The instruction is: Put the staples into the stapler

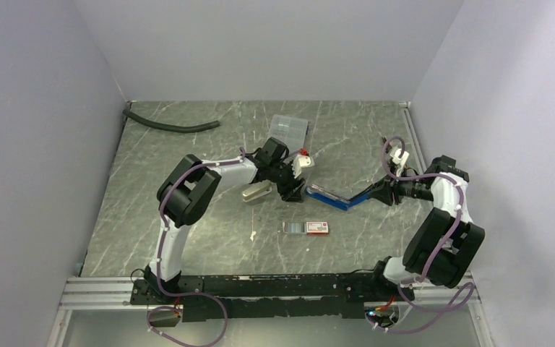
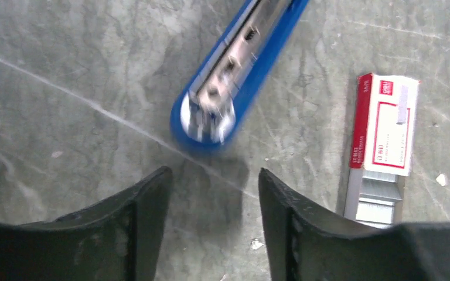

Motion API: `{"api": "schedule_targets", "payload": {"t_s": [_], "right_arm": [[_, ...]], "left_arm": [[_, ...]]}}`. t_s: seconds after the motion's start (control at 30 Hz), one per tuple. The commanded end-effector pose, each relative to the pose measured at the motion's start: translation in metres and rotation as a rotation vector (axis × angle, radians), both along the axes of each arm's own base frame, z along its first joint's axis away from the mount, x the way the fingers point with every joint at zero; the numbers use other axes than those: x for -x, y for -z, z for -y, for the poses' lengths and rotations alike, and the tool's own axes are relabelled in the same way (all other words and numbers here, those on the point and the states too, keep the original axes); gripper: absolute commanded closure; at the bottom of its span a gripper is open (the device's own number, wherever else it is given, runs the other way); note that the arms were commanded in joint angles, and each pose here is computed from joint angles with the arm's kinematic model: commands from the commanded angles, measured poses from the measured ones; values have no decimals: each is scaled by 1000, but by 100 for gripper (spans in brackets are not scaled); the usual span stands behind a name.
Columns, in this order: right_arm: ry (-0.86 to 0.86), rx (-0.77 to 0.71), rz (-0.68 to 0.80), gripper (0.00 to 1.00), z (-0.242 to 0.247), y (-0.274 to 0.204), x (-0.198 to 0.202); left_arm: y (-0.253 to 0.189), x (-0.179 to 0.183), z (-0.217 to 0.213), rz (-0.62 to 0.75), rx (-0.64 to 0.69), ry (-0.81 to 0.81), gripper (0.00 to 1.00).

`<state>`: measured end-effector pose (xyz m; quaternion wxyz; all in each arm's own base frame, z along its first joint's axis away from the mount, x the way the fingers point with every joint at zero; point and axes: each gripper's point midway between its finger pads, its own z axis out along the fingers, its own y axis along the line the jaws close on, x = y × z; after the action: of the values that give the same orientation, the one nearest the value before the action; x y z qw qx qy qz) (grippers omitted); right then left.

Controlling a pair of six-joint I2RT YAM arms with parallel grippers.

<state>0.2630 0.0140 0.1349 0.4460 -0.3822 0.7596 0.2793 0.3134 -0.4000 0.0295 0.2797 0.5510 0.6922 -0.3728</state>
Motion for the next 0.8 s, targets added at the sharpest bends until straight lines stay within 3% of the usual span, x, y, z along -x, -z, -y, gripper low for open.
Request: {"api": "schedule_targets", "payload": {"t_s": [0.0, 0.03, 0.07, 0.5, 0.77], "right_arm": [[17, 49, 97, 100, 20, -14, -18], [18, 46, 98, 100, 20, -14, -19], [18, 43, 99, 100, 20, -14, -19], [-47, 72, 159, 100, -3, -5, -20], [-277, 65, 166, 99, -43, -9, -24]], "left_arm": [[23, -5, -24, 42, -137, -21, 15], [22, -5, -24, 48, -141, -19, 7], [22, -5, -25, 54, -146, -19, 6], [-51, 10, -26, 64, -114, 76, 5], [-89, 43, -39, 97, -71, 255, 5]]}}
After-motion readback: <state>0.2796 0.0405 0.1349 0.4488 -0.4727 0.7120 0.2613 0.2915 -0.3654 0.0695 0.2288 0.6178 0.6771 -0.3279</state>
